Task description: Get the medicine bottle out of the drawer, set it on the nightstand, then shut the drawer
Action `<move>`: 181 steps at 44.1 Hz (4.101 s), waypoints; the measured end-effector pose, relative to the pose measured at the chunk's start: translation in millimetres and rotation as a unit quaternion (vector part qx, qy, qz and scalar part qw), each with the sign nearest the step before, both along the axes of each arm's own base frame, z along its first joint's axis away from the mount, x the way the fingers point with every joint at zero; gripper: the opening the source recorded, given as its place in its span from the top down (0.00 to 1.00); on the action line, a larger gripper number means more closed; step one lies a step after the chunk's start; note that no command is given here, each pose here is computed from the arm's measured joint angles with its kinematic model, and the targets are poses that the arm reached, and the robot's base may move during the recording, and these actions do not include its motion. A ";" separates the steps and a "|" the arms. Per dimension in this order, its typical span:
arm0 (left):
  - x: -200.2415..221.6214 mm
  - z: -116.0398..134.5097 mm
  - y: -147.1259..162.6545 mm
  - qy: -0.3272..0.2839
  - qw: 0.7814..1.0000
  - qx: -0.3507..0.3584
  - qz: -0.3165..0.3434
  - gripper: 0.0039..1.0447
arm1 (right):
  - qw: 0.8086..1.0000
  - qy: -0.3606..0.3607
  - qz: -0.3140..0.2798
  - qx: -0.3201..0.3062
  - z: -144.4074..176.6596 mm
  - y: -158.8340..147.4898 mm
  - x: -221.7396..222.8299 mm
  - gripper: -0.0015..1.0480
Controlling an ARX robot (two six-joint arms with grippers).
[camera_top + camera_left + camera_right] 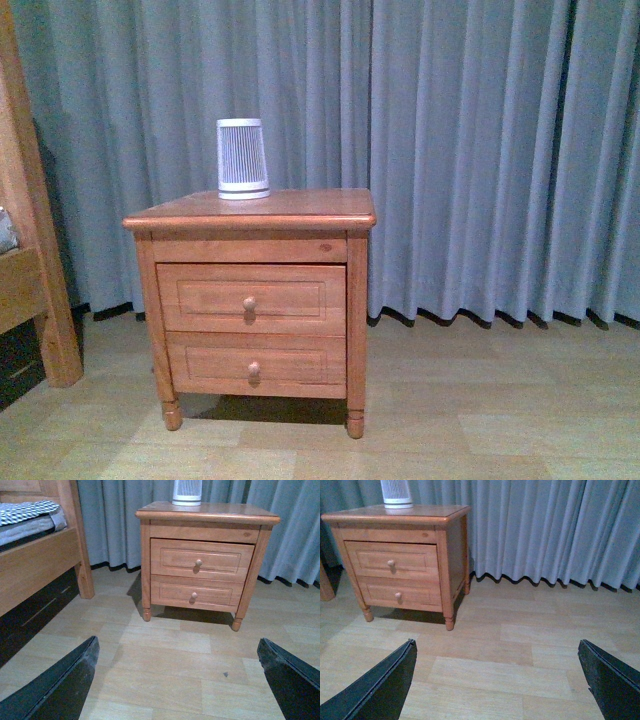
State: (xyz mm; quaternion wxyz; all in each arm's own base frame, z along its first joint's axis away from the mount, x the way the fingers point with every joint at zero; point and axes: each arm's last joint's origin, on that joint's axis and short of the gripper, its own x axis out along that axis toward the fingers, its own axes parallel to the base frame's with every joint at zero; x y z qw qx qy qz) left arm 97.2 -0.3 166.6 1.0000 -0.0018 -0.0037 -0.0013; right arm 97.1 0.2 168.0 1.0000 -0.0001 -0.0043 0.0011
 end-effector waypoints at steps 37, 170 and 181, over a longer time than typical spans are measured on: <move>0.0 -0.1 0.0 0.000 1.000 0.000 0.000 0.06 | 1.000 0.000 0.000 0.000 0.0 0.0 0.0 0.07; 333.9 -145.8 -81.6 0.107 0.992 -0.011 -0.067 0.06 | 1.000 0.000 0.000 0.000 0.0 0.0 0.0 0.07; 340.5 -146.5 -80.5 0.108 0.992 -0.013 -0.070 0.23 | 1.000 0.000 0.000 0.000 0.0 0.0 0.0 0.07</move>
